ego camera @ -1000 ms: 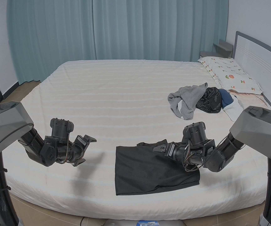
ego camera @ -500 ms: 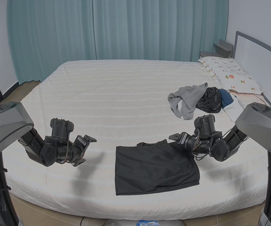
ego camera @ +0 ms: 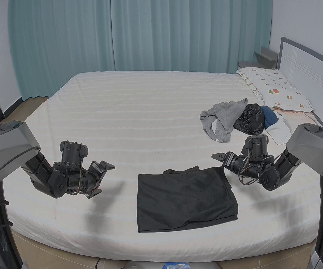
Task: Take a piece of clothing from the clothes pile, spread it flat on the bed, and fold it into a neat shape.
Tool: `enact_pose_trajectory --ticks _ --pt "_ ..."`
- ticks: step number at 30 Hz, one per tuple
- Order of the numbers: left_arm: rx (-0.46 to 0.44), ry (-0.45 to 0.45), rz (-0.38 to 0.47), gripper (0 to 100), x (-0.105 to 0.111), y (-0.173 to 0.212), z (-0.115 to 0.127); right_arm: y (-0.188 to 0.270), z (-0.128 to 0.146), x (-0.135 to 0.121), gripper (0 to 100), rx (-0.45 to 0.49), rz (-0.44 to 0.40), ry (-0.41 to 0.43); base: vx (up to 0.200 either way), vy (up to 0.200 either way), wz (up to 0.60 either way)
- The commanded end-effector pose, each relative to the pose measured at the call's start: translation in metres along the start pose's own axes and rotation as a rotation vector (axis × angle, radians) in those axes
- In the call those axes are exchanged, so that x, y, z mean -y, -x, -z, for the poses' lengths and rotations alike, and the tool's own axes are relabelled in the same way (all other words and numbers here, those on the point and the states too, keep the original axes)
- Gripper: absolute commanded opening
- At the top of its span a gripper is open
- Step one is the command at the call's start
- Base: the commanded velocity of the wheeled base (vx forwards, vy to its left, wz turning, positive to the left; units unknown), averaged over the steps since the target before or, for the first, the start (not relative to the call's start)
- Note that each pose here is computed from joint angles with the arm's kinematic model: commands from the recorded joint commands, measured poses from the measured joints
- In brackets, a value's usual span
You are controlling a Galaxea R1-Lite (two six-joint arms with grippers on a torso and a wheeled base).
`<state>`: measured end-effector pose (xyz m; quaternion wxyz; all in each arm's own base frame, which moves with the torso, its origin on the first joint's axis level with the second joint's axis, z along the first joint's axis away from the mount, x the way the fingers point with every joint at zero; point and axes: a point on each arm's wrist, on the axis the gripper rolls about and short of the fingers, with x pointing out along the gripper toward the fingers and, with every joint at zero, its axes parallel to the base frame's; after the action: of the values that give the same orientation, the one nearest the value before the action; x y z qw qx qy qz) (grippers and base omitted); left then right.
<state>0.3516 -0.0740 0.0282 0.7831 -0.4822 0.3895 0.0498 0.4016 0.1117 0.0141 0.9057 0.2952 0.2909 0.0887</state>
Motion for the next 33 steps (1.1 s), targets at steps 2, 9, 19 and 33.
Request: enact_pose_trajectory --ticks 2,9,19,33 --pt "0.0 -0.002 0.004 100 0.001 -0.001 0.0 -0.009 0.013 0.017 100 -0.042 -0.007 0.009 0.0 0.0 0.0" --pt "0.0 -0.003 0.005 100 0.002 -0.001 0.0 -0.021 0.017 0.02 0 -0.037 -0.015 0.009 0.0 0.0 0.0" --pt "0.0 -0.005 0.0 100 0.001 -0.003 0.001 -0.025 0.012 0.026 0 -0.011 -0.013 -0.004 0.0 0.0 0.0" --pt "0.0 -0.005 0.0 100 0.001 -0.003 0.001 -0.027 0.002 0.037 0 0.017 0.007 -0.022 0.0 0.0 0.0"
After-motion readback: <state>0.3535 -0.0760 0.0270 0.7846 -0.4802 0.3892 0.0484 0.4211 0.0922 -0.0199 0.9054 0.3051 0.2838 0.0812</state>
